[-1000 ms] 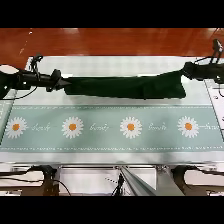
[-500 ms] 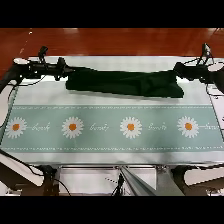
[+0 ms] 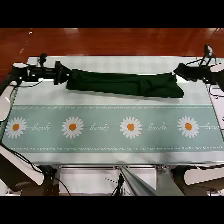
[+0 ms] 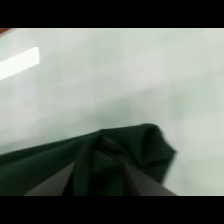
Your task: Fold the shirts.
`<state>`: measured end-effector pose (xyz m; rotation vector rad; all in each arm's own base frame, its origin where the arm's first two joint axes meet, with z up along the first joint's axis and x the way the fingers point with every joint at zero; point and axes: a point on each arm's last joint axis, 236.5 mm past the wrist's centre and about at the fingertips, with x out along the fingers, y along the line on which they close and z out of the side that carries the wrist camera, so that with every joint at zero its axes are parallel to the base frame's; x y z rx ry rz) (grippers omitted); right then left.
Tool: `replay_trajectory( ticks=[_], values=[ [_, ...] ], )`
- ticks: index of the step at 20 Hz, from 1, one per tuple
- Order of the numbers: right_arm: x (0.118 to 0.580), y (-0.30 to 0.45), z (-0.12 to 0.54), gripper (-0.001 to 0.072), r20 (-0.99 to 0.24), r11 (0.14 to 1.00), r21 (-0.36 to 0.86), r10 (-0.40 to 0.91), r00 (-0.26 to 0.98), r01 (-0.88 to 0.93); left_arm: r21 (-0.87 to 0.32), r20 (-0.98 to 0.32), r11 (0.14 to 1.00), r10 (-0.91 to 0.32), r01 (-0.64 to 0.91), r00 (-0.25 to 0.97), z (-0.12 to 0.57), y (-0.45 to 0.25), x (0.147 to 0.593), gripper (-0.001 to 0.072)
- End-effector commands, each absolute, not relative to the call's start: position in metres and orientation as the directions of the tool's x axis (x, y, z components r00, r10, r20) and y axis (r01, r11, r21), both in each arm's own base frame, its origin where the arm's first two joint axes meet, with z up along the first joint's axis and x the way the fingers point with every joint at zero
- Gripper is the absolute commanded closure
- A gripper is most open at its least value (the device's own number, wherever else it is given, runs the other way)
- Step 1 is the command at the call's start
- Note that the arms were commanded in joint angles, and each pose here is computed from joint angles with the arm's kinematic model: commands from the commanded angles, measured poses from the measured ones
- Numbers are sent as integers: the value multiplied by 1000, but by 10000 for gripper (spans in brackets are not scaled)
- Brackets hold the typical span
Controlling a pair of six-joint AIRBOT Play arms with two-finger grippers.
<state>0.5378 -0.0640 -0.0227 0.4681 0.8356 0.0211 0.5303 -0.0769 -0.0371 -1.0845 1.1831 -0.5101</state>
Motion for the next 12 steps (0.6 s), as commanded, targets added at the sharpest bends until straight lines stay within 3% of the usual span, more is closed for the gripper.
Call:
replay_trajectory(
  ticks=[1,3,8,12],
  values=[
    [508,-114,-9,330,-776,964,207,58,628,166,-898,-437,396,-845,-191,307,-5,-54,509,342],
    [488,-133,-17,123,-821,934,228,33,570,273,-899,-437,417,-833,-133,341,17,-48,511,342],
    [480,-95,-59,117,-825,794,483,272,495,369,-894,-431,448,-836,-32,339,51,-67,506,342],
    [492,-44,-90,113,-776,685,613,428,464,393,-892,-430,451,-849,-2,306,55,-89,502,342]
  ],
)
